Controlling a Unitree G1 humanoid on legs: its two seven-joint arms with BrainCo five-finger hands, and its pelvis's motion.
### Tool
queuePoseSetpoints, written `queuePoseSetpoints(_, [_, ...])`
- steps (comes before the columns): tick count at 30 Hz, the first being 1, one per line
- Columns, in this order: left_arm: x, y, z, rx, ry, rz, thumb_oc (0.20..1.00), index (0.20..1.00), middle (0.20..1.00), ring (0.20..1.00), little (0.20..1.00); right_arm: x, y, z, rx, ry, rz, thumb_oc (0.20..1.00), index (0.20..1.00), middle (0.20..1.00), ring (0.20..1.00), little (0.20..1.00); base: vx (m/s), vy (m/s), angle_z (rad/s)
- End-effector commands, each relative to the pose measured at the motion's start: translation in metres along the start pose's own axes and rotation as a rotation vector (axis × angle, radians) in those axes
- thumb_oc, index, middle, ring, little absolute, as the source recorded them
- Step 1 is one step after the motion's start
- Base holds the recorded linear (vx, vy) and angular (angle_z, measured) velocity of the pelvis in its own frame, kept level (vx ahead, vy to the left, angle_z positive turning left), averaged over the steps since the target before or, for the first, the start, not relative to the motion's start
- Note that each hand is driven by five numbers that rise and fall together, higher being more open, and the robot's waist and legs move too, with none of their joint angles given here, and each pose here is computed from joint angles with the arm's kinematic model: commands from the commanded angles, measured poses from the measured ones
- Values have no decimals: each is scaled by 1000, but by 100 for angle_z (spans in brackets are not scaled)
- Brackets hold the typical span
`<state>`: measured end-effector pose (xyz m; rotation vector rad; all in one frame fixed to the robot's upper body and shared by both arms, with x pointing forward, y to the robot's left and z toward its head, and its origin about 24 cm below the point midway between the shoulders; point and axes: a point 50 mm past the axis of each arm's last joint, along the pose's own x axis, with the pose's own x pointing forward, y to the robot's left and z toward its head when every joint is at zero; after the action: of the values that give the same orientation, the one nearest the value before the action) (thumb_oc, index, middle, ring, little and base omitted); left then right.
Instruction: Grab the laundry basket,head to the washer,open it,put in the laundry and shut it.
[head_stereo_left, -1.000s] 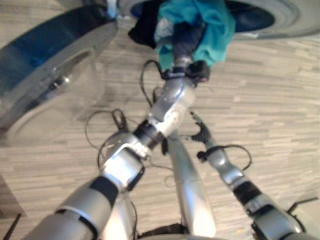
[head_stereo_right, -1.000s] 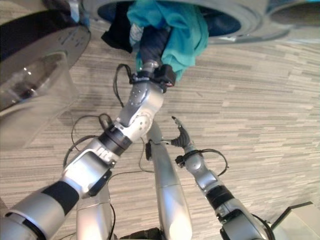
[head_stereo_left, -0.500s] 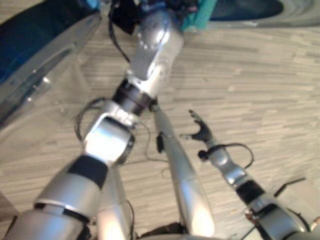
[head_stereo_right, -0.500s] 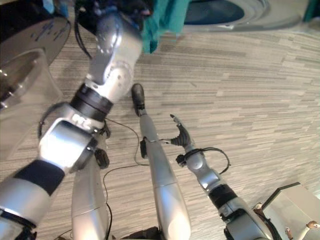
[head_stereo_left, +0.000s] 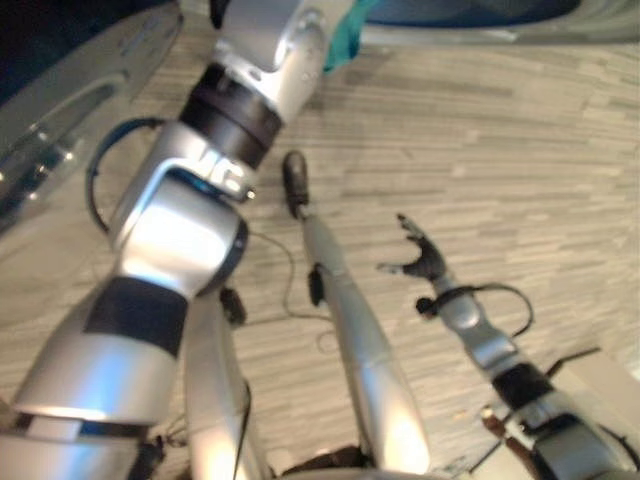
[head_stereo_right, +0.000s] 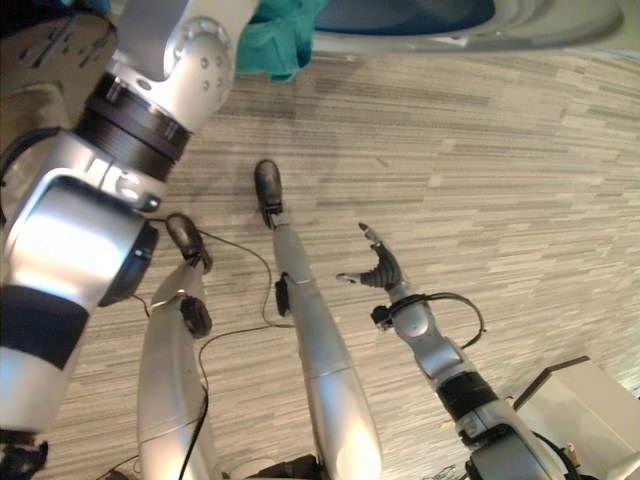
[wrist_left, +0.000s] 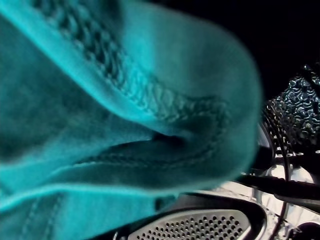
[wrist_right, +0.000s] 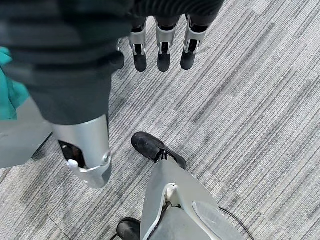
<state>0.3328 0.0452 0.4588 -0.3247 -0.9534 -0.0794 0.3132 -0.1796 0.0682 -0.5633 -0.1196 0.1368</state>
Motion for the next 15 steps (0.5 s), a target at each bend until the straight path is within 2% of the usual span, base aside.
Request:
queuePoseSetpoints(1, [13, -50, 77, -111, -232, -176, 200, 200, 200, 200, 200, -45, -10, -49, 2, 180, 2, 1000, 1000, 1000, 1000, 1000, 0, 0, 0])
queuePoseSetpoints(6, [5, -66, 118, -188, -389, -248, 200, 200, 200, 200, 200, -62, -25, -64, -37, 244, -1, 1000, 1000, 1000, 1000, 1000, 14, -20, 2])
queuePoseSetpoints(15, [-11, -81, 136, -148, -520, -333, 200, 200, 200, 200, 200, -82, -38, -80, -94, 318, 26, 1000, 1000, 1000, 1000, 1000, 8, -13, 5])
